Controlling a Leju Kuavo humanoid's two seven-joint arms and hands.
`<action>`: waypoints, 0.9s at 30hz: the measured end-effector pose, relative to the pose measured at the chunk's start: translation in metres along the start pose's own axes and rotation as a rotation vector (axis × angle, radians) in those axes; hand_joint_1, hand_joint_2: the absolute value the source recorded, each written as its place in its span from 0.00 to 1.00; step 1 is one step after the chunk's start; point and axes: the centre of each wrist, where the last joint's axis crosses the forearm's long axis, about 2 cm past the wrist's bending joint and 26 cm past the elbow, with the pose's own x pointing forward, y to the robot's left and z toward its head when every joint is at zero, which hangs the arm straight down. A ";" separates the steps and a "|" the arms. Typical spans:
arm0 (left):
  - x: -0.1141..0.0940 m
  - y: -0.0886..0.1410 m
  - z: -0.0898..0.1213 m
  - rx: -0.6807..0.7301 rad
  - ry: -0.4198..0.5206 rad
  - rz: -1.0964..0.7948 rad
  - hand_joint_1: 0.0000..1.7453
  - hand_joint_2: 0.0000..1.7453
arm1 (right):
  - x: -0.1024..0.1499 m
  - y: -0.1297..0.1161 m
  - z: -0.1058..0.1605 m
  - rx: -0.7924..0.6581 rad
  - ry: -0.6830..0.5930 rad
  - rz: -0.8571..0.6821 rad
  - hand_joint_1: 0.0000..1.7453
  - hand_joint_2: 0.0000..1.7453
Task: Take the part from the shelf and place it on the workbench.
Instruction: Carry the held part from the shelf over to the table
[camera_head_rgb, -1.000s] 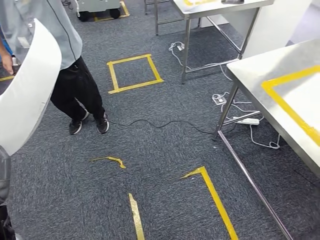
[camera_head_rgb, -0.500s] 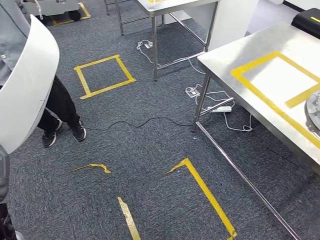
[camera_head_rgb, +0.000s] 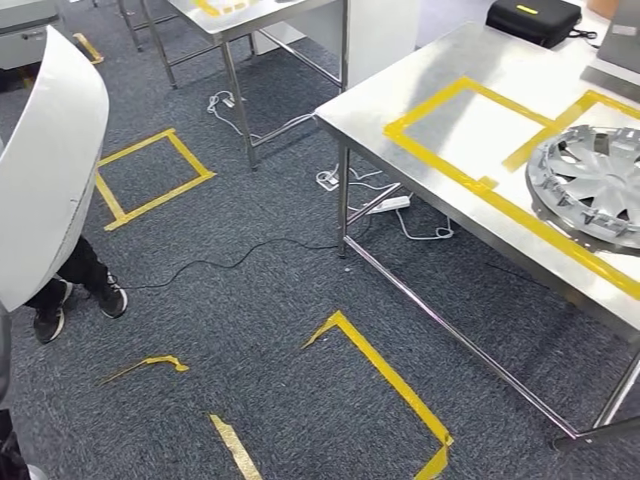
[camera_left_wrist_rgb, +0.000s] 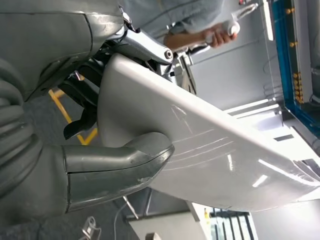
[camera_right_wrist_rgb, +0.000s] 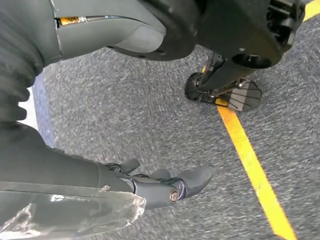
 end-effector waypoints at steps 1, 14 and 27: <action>0.000 0.000 0.000 0.002 0.001 -0.001 0.96 1.00 | 0.000 0.000 0.000 0.000 0.000 0.000 0.00 1.00; 0.000 0.000 0.000 0.038 0.017 0.055 0.96 1.00 | -0.001 0.000 0.000 0.000 0.003 0.000 0.00 1.00; -0.002 0.006 0.000 0.068 0.013 0.012 0.96 1.00 | 0.000 0.001 0.000 0.002 0.004 -0.001 0.00 1.00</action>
